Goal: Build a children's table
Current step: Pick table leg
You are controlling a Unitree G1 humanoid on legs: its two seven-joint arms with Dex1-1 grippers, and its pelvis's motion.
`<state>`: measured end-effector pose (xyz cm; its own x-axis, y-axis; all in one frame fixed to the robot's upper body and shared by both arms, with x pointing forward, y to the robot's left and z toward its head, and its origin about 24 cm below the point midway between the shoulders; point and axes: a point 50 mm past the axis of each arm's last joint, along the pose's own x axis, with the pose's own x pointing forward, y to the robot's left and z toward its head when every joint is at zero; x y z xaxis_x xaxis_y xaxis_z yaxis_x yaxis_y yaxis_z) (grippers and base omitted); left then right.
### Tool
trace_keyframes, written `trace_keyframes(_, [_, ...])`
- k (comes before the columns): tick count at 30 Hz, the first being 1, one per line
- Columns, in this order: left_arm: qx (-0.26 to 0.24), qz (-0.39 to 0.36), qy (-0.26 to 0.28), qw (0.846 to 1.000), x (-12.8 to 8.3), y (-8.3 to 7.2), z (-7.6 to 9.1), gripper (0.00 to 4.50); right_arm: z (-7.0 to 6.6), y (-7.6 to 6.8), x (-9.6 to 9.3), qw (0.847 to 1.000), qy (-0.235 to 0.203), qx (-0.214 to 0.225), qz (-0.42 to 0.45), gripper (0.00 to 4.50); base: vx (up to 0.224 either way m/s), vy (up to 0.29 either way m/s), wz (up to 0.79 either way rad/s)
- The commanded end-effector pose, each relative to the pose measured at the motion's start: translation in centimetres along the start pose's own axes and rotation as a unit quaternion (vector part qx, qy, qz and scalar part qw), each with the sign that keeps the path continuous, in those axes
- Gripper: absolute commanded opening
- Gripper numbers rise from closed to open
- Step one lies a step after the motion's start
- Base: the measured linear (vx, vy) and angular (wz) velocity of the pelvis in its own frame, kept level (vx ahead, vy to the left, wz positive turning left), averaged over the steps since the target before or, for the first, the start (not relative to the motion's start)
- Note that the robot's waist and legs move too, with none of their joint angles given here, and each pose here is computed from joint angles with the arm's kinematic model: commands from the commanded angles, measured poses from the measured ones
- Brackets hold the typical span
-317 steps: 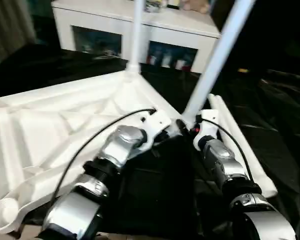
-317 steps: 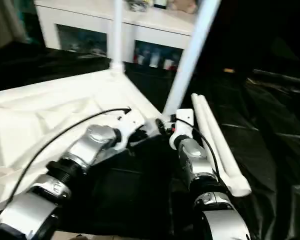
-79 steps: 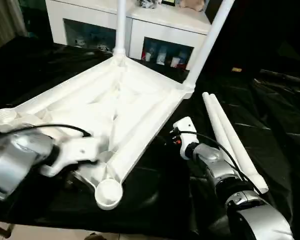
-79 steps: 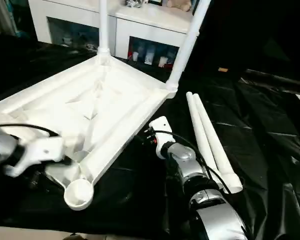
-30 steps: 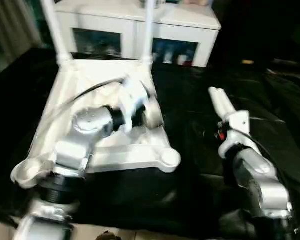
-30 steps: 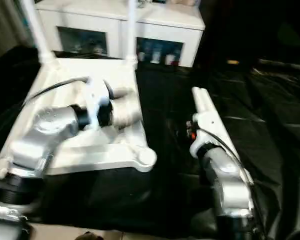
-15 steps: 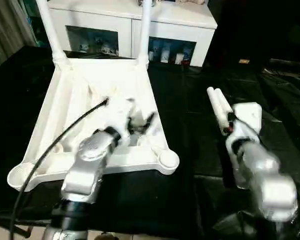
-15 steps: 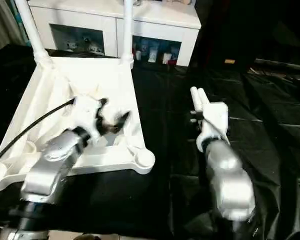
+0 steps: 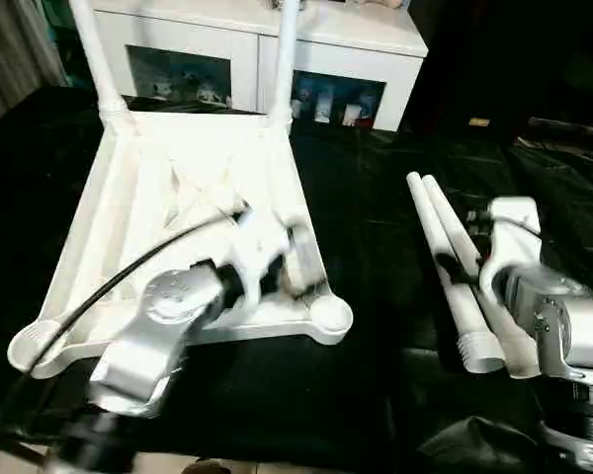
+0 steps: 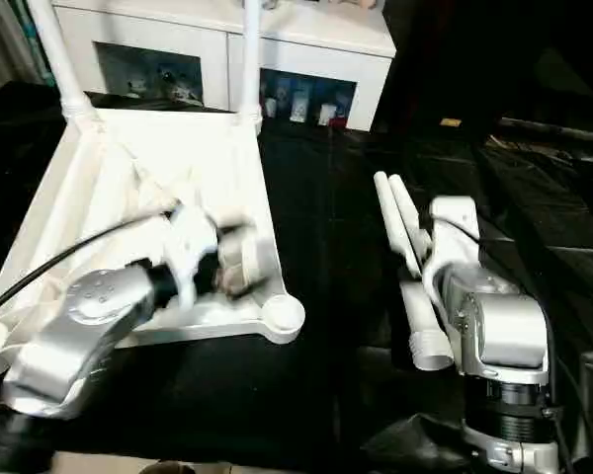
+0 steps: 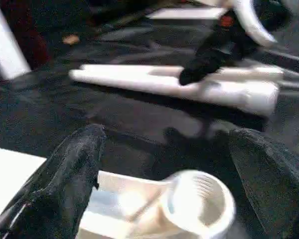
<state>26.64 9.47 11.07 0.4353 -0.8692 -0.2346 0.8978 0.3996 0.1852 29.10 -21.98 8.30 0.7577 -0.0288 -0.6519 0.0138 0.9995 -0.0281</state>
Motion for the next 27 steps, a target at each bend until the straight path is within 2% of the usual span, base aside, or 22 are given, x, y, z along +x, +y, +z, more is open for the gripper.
trace_keyframes(1, [0.008, -0.026, -0.001, 1.0, 0.3, -0.5, 0.5, 4.5, -0.2, -0.3, 0.0, 1.0, 0.016, 0.005, 0.006, 4.43, 0.0, 0.0, 0.0])
trace_keyframes(6, [0.018, -0.046, 0.008, 0.999, 0.0, -0.6, 0.8, 4.5, -0.6, -0.4, 0.1, 0.998, 0.056, 0.012, 0.01, 4.43, 0.0, 0.0, 0.0])
trace_keyframes(12, [0.016, -0.047, 0.017, 0.999, 0.0, -0.2, 0.4, 4.5, -0.9, 0.2, 0.4, 0.996, 0.072, 0.027, 0.041, 4.43, 0.0, 0.0, 0.0])
trace_keyframes(18, [0.016, -0.043, 0.024, 0.999, -0.2, 0.1, -0.4, 4.5, -0.3, 1.5, -0.1, 0.994, 0.061, 0.036, 0.089, 4.43, 0.0, 0.0, 0.0])
trace_keyframes(21, [0.016, -0.041, 0.022, 0.999, -0.3, 0.1, -0.6, 4.5, 0.8, 2.3, -0.8, 0.99, 0.038, 0.043, 0.126, 4.43, 0.0, 0.0, 0.0])
trace_keyframes(24, [0.021, -0.04, 0.026, 0.999, -0.3, 0.1, -0.6, 4.5, 1.3, 2.0, -0.9, 0.992, 0.021, 0.043, 0.115, 4.43, 0.0, 0.0, 0.0])
trace_keyframes(27, [0.023, -0.043, 0.023, 0.999, -0.3, 0.0, -0.6, 4.5, 1.0, 1.2, -0.5, 0.995, 0.026, 0.041, 0.084, 4.43, 0.0, 0.0, 0.0])
